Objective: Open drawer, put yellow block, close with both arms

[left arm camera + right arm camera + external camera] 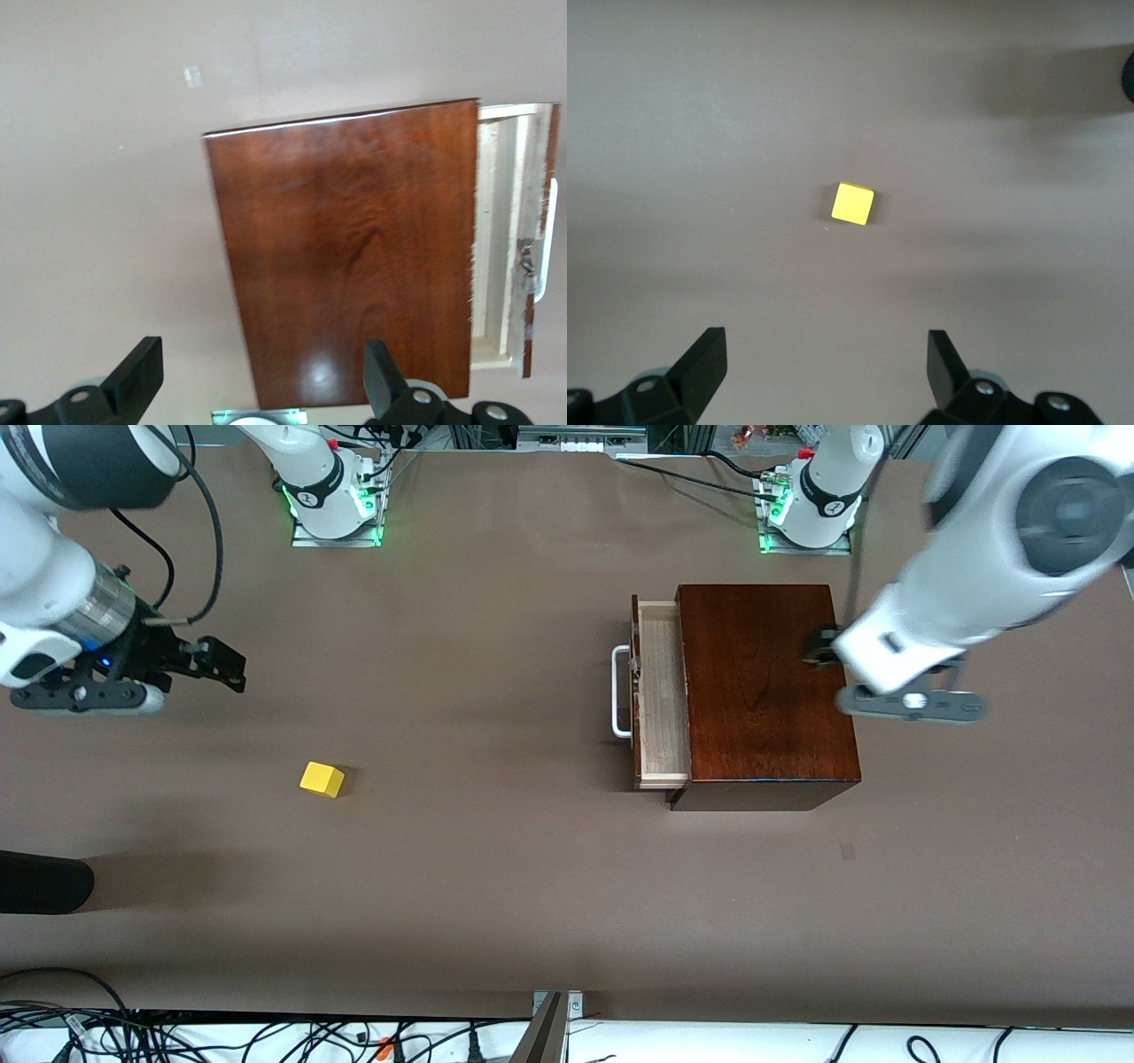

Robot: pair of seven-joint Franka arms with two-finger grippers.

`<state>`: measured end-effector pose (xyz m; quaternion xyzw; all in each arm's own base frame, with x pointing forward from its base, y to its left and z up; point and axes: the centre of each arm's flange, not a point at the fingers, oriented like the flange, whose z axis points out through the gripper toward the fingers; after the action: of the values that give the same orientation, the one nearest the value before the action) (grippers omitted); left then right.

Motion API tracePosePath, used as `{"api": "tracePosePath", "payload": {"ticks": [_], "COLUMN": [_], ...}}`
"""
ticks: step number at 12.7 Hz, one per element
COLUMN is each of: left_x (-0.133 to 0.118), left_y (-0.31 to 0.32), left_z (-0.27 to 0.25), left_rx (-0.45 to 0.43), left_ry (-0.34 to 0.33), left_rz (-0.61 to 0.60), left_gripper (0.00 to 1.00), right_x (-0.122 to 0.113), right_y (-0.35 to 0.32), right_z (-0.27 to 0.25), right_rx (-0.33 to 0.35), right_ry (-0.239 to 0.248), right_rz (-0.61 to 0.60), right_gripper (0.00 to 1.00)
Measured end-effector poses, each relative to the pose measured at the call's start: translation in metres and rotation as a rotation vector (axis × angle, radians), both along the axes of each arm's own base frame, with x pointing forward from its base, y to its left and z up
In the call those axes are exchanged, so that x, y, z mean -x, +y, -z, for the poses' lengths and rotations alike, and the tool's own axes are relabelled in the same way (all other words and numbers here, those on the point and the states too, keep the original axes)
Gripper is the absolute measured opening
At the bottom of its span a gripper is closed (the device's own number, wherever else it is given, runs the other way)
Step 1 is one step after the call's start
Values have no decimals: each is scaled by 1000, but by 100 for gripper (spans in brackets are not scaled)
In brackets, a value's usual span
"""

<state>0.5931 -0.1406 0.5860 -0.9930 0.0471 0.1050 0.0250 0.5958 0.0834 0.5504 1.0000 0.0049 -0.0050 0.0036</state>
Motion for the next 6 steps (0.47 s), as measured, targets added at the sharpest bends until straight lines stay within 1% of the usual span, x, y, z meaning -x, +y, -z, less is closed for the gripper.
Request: {"api": "tracePosePath", "payload": {"ticks": [3,4,5,6], "left_x": [1,3,5,11], "left_y": [55,72,89,105], "left_z": [-23,-27,-28,-26], "left_rx": [42,63,80,86], "left_ry": [-27,-59,-108,-154], "left_rz": [-10,-27,-54,-81], "left_gripper": [100,100,100,100], "right_x": [-2,-2,-3,-6], "right_y": [1,1,1,1], "right_z": [5,5,7,16], "right_rx": [-1,-1,0,0], "right_ry": [6,6,9,24], "right_rz": [-2,-2,-2,-2], "right_gripper": [100,100,100,100]}}
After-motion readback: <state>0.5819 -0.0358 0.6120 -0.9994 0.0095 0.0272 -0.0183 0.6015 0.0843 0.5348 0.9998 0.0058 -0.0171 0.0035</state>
